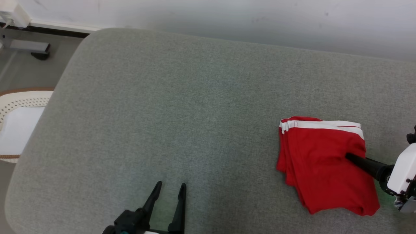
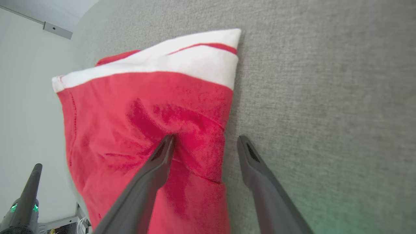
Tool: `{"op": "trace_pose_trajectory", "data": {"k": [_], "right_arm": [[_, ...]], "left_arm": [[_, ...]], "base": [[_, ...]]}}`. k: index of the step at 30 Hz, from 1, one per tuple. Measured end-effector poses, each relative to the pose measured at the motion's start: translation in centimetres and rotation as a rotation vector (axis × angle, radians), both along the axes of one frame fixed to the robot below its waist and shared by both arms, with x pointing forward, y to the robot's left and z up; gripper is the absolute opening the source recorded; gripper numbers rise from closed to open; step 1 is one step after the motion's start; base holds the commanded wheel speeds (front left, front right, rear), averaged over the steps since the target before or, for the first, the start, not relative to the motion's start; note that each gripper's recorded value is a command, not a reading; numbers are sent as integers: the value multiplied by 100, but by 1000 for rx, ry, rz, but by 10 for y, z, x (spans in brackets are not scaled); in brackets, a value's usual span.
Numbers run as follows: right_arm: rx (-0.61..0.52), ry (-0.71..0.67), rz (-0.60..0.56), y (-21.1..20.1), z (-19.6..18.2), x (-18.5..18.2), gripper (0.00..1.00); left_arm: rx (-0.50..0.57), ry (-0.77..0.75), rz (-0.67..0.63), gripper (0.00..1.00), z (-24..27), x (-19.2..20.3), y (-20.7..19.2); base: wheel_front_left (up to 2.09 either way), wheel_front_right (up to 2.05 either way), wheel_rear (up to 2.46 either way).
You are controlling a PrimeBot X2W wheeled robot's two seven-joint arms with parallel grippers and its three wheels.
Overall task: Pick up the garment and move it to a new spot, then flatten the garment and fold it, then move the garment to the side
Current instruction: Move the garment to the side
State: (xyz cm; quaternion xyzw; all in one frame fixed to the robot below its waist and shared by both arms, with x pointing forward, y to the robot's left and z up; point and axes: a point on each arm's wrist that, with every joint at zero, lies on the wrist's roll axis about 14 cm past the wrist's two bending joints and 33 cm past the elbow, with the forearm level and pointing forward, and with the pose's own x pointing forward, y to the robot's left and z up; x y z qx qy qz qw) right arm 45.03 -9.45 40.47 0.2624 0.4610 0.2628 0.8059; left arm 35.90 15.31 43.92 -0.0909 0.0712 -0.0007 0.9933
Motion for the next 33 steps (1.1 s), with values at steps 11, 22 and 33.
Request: {"op": "trace_pose_trajectory", "data": {"k": [11, 22, 33], "right_arm": [[85, 39, 77, 38, 5, -5, 0], [-40, -104, -67, -31, 28, 3, 0], [-401, -228, -194, -160, 59, 14, 0]], "left_arm": [[1, 9, 27, 100, -2, -1, 5], [-11, -10, -61, 100, 1, 9, -20], [-14, -3, -260, 100, -13, 38, -75]], "base": [[0, 0, 0], [0, 0, 0], [0, 0, 0]]}}
